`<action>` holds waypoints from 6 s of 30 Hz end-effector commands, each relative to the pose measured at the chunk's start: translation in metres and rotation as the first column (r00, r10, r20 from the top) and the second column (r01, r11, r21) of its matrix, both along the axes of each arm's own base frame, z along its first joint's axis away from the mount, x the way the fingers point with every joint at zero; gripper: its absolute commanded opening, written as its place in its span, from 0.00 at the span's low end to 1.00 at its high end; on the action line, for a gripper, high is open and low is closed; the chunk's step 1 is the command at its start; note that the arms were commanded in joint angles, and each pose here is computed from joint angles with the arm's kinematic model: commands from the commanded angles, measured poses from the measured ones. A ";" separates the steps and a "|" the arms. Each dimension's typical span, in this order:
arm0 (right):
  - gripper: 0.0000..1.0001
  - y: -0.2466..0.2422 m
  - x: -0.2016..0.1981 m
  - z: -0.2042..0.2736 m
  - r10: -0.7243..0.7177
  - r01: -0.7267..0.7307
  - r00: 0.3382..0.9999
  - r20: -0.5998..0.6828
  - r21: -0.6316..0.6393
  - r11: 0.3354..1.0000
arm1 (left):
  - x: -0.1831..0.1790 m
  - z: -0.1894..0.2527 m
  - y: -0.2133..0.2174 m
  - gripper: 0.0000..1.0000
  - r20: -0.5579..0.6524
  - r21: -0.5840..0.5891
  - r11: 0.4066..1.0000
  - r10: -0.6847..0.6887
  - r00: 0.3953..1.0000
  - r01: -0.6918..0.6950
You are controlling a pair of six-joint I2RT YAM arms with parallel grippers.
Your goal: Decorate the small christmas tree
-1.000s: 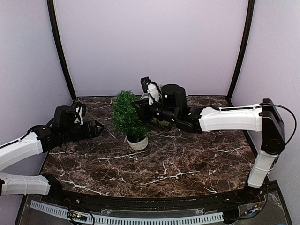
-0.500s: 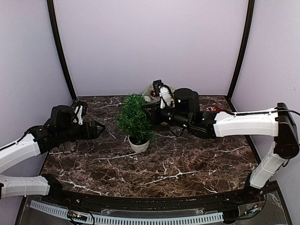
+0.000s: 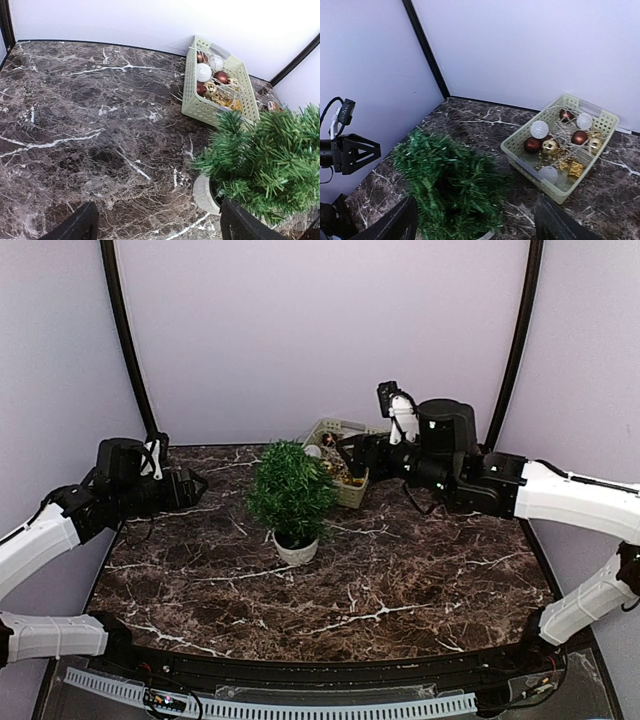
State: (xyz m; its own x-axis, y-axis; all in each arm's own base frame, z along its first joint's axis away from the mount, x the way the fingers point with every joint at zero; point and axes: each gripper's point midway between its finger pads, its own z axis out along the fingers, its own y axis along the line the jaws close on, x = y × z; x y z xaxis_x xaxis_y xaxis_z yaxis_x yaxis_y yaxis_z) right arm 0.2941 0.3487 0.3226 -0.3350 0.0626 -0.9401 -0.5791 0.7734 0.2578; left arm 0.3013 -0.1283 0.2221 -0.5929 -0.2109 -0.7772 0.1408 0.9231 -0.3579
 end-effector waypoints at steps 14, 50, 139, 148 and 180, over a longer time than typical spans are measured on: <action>0.81 -0.085 0.139 -0.136 -0.355 0.240 0.833 -0.425 -0.301 0.923 | 0.059 -0.004 0.103 0.87 0.046 0.276 0.942 0.188 0.981 -0.193; 0.72 -0.241 0.158 -0.233 -0.721 0.396 0.534 -0.440 -0.623 0.674 | 0.053 -0.001 0.109 0.87 0.058 0.314 0.929 0.185 0.981 -0.194; 0.00 -0.125 0.210 -0.019 -0.274 0.261 0.922 -0.273 -0.086 0.962 | 0.047 0.025 0.060 0.87 0.203 0.199 0.979 -0.078 0.976 0.037; 0.00 -0.115 0.164 0.090 -0.155 0.161 0.980 -0.123 0.040 0.986 | 0.025 0.075 0.002 0.85 0.349 0.176 0.969 -0.229 0.909 0.176; 0.00 -0.135 -0.021 0.262 0.154 -0.225 0.952 0.263 0.264 0.938 | -0.028 0.167 -0.371 0.95 0.518 0.000 0.688 -0.621 0.589 0.725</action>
